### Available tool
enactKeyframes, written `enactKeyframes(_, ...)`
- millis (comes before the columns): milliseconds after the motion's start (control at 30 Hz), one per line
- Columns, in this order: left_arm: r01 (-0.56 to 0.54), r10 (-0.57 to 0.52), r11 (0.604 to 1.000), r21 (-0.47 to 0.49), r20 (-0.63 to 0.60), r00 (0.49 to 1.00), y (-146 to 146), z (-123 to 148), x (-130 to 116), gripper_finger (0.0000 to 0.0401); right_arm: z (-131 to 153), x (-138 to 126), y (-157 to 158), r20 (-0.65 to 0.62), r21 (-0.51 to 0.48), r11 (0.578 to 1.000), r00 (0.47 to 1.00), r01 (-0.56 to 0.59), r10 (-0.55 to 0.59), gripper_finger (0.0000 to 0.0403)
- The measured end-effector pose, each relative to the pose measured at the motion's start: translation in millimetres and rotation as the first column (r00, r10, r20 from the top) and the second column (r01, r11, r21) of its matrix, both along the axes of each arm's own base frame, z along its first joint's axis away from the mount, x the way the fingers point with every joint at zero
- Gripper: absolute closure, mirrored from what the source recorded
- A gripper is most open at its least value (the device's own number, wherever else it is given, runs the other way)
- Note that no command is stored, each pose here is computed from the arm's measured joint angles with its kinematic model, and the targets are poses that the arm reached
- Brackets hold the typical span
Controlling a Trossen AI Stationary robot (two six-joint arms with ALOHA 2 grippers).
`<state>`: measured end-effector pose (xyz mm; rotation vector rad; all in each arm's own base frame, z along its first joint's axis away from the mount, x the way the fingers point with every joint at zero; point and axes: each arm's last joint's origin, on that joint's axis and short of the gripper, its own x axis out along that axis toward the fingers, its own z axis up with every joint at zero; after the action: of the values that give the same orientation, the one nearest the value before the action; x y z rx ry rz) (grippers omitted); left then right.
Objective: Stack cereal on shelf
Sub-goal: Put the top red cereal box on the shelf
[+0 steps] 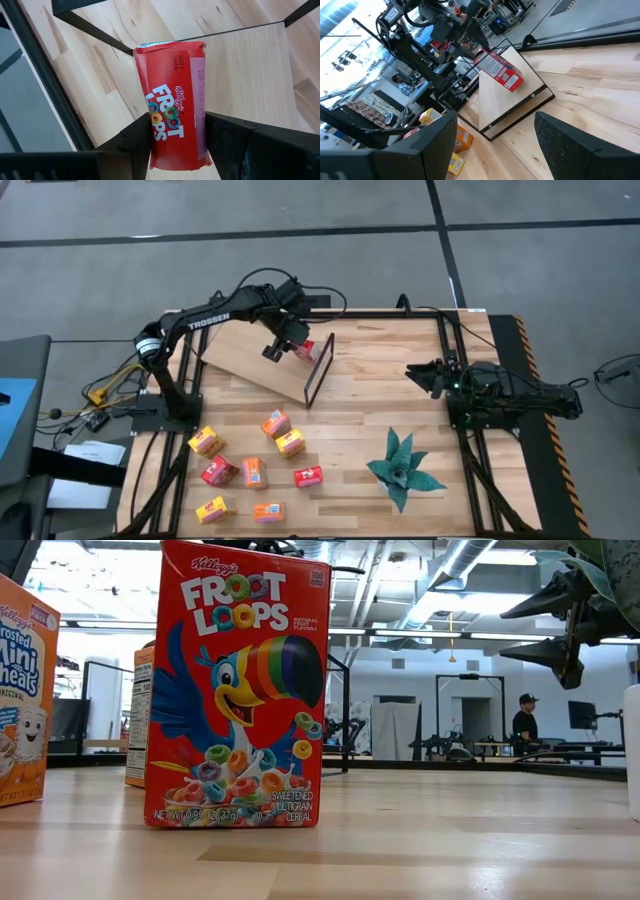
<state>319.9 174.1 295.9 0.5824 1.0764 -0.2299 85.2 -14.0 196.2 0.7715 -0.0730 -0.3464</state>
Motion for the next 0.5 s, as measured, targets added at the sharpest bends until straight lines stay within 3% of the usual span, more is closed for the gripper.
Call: enactKeyframes(500, 0.012, -0.011, 1.000, 0.022, -0.024, 1.000, 0.8, -0.7, -1.7, 0.0248, 0.0, 0.0, 0.0, 0.000, 0.001, 1.000, 1.000, 0.000, 0.000, 0.0111)
